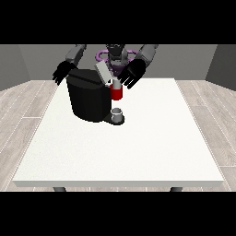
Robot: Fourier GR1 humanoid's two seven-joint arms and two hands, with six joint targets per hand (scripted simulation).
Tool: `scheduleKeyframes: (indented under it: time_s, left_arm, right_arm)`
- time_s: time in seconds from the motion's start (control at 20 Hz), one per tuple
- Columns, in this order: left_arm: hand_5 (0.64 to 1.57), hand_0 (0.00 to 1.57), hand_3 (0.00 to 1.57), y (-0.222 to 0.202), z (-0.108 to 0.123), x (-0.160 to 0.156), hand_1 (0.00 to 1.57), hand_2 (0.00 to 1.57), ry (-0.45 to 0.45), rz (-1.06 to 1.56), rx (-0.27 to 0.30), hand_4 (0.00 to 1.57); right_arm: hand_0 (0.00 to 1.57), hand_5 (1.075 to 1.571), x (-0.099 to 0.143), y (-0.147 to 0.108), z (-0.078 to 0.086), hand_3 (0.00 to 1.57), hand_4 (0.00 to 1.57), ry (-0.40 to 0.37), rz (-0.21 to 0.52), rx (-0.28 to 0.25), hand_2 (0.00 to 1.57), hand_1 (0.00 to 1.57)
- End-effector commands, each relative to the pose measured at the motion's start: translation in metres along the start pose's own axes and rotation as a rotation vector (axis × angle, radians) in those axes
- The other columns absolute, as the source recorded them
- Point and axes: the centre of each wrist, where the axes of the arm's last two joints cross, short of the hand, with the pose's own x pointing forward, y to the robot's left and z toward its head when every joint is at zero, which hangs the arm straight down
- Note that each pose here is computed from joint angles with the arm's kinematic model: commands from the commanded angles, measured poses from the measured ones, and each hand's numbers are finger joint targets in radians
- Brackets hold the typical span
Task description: Insert the coffee pod into the coffee machine and close the lid
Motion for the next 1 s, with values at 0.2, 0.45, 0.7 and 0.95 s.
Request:
scheduleKeyframes:
  time_s: [0.2,0.45,0.7,0.95]
  left_arm:
    - [1.571,1.19,1.18,0.003,-0.004,0.005,1.19,1.25,0.022,-0.016,-0.034,0.49]
    - [1.571,1.23,1.18,-0.014,-0.003,0.003,1.23,1.27,0.031,-0.006,-0.052,0.48]
    - [1.571,1.21,1.12,-0.028,-0.002,0.002,1.21,1.24,0.013,-0.001,-0.040,0.46]
    - [1.571,1.13,1.00,-0.002,-0.001,-0.002,1.13,1.17,0.009,-0.023,-0.044,0.46]
  right_arm:
    - [0.00,1.571,0.013,0.008,-0.007,0.00,0.44,0.005,-0.019,-0.020,0.00,0.00]
    - [0.00,1.571,-0.007,0.003,0.005,0.00,0.45,0.023,0.020,-0.010,0.00,0.00]
    - [0.00,1.571,0.007,0.006,-0.004,0.00,0.36,-0.004,0.000,-0.027,0.00,0.00]
    - [0.00,1.571,0.016,-0.012,-0.014,0.00,0.40,-0.023,-0.001,-0.031,0.00,0.00]
